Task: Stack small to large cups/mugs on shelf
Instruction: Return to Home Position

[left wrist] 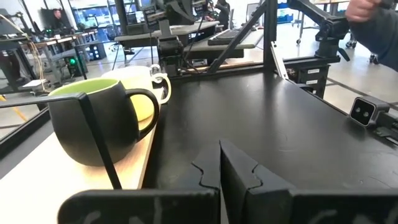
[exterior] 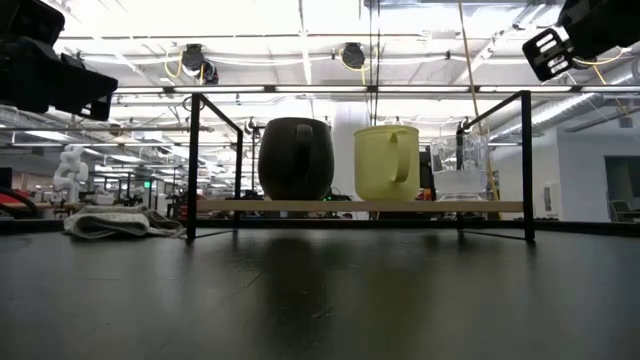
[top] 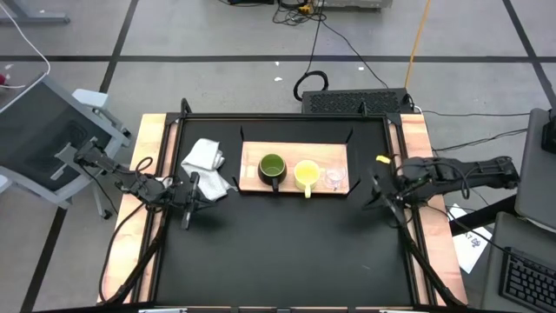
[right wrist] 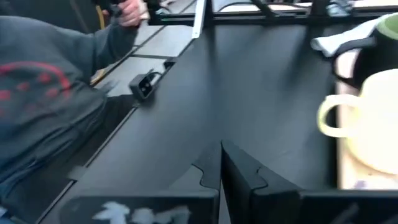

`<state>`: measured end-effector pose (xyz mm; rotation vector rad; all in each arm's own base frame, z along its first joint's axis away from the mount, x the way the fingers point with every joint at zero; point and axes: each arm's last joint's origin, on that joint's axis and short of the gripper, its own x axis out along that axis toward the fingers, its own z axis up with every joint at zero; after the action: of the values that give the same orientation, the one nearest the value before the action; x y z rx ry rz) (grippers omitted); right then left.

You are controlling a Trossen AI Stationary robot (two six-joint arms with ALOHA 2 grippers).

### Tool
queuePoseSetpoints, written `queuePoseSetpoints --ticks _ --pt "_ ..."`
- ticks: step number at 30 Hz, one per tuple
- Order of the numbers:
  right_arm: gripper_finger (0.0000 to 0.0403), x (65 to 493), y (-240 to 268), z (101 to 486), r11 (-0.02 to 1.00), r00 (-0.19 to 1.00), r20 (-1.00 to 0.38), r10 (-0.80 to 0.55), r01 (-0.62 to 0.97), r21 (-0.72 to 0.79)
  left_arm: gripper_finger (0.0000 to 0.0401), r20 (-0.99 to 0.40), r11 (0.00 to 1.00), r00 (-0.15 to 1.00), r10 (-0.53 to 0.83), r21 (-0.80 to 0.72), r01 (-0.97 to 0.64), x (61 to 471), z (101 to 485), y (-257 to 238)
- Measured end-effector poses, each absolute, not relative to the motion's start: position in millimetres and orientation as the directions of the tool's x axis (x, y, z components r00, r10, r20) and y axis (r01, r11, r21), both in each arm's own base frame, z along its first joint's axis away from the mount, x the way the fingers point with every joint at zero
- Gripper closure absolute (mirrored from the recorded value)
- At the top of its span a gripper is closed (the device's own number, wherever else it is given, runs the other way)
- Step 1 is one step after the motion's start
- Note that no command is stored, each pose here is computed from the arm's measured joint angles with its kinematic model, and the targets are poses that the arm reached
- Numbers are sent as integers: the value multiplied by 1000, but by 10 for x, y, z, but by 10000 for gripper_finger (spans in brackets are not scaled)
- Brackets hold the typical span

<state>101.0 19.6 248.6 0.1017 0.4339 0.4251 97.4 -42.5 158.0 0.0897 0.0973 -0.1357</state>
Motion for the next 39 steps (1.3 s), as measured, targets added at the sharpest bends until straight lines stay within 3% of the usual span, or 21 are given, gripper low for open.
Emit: queuePoseSetpoints --ticks 7,17,39 --pt "403 1087 316 2235 863 796 -334 504 -455 218 401 -103 988 986 -130 71 138 974 1580 -424" --pt "403 1087 447 2245 805 788 -167 592 -570 164 401 -103 988 986 -131 68 138 974 1580 -425" --pt "403 818 395 2289 831 825 -104 556 -553 62 401 -93 983 986 -141 108 151 975 1590 -428"
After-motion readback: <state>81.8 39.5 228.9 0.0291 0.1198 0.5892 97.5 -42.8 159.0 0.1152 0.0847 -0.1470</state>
